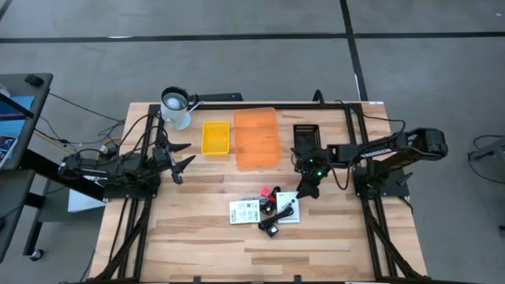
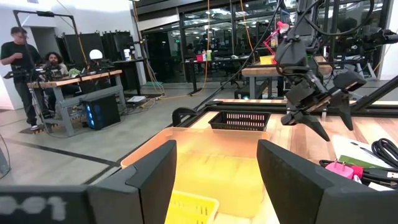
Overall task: Pick and place items into bin
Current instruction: Put the right white card reader box into the black bin
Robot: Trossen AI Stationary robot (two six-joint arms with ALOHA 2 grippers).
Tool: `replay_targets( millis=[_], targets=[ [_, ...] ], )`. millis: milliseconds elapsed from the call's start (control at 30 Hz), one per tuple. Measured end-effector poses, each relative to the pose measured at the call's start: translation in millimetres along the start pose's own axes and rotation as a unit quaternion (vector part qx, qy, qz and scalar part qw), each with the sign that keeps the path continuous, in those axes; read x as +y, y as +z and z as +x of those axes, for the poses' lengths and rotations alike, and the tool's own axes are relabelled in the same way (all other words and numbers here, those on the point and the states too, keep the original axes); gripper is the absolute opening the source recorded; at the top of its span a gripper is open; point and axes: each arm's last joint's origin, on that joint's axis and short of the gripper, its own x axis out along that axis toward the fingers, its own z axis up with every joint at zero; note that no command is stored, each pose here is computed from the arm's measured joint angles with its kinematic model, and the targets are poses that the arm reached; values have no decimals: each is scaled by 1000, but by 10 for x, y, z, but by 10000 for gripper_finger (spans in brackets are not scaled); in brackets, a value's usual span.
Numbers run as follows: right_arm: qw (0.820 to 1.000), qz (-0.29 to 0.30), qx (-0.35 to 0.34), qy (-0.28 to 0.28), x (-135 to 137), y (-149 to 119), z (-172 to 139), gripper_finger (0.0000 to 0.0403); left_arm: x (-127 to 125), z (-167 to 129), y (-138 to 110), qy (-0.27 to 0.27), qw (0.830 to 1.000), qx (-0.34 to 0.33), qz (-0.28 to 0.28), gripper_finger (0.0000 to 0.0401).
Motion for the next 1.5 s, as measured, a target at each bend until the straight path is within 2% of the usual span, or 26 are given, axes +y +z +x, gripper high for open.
replay_targets(
  millis=[400, 500, 800, 1333, 1500],
  targets=[
    [1000, -4, -8, -2, -5, 19, 10, 233, 0, 0, 1, 0, 1000, 0, 0, 214],
    [1000, 8, 8, -5, -72, -2, 85, 233, 0, 0, 0, 0, 1000, 0, 0, 214],
    [996, 42, 34, 71, -192, 38, 319, 233, 0, 0, 0, 0, 1000, 0, 0, 214],
    [996, 52, 26, 69, -216, 54, 296, 232, 1, 0, 0, 1, 1000, 0, 0, 214],
    [996, 60, 26, 68, -218, 55, 296, 209, 1, 0, 0, 2, 1000, 0, 0, 214]
  ],
)
